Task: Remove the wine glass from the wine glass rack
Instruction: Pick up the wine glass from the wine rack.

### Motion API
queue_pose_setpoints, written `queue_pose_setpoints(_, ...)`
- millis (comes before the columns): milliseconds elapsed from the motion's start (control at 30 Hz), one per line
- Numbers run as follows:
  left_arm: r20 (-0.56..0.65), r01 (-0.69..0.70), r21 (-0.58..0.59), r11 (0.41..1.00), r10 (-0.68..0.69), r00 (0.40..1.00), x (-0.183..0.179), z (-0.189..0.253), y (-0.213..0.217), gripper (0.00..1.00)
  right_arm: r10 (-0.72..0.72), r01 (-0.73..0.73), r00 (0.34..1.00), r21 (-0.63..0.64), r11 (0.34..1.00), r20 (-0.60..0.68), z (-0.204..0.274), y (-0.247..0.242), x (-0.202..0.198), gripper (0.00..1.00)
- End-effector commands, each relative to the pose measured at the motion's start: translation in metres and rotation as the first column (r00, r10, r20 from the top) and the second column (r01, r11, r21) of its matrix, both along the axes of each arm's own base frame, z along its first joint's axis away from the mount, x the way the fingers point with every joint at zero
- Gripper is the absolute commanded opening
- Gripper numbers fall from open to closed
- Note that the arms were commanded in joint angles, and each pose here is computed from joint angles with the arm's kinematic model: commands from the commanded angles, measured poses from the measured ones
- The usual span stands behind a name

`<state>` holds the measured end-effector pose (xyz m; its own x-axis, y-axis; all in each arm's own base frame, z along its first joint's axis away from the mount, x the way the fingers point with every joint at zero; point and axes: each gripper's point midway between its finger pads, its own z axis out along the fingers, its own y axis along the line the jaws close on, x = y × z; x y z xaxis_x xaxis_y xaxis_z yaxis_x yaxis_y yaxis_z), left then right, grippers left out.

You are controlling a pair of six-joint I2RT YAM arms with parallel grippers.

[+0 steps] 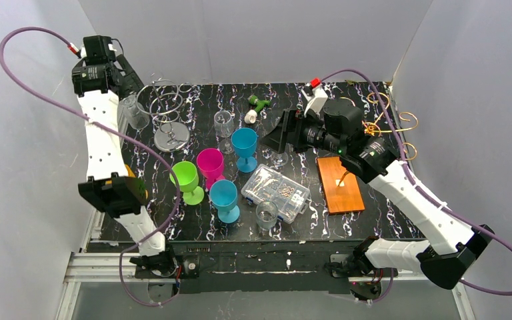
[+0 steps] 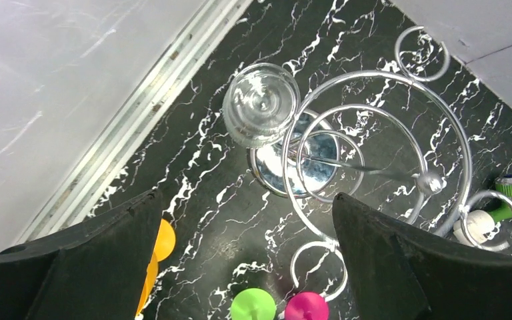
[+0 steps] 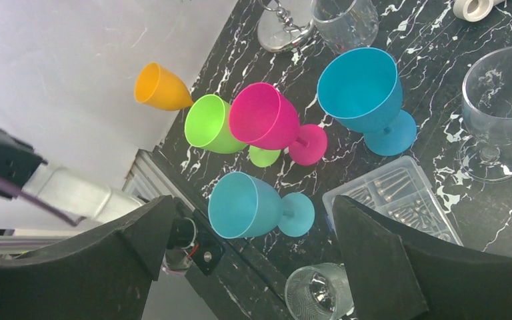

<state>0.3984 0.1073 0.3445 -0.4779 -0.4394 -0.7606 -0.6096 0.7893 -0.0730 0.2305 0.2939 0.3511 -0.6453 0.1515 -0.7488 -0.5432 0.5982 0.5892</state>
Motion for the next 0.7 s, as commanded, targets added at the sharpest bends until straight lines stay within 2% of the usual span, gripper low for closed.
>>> queue_pose_setpoints(0,0.027,0.022,-0.048,0.999,-0.02,0.999,0.023,-0.001,0.008,0.98,0.037,-0.037,0.998,-0.007,0.999,0.059,0.013,0.002,-0.001,0.98)
queue_pose_setpoints(133,0.006,0.02,-0.066,0.998,-0.02,1.0,0.039,-0.017,0.016,0.94,0.048,-0.046,0.997,-0.028,0.999,0.055,0.004,0.005,0.002,0.98)
queue_pose_setpoints(500,-0.017,0.037,-0.114,0.993,-0.039,0.999,0.061,-0.042,0.025,0.71,0.068,-0.065,0.997,-0.055,0.996,0.043,-0.007,0.012,0.008,0.98)
queue_pose_setpoints(667,-0.023,0.039,-0.14,0.989,-0.043,0.999,0.066,-0.051,0.026,0.69,0.074,-0.072,0.997,-0.054,0.996,0.037,-0.01,0.016,0.009,0.98)
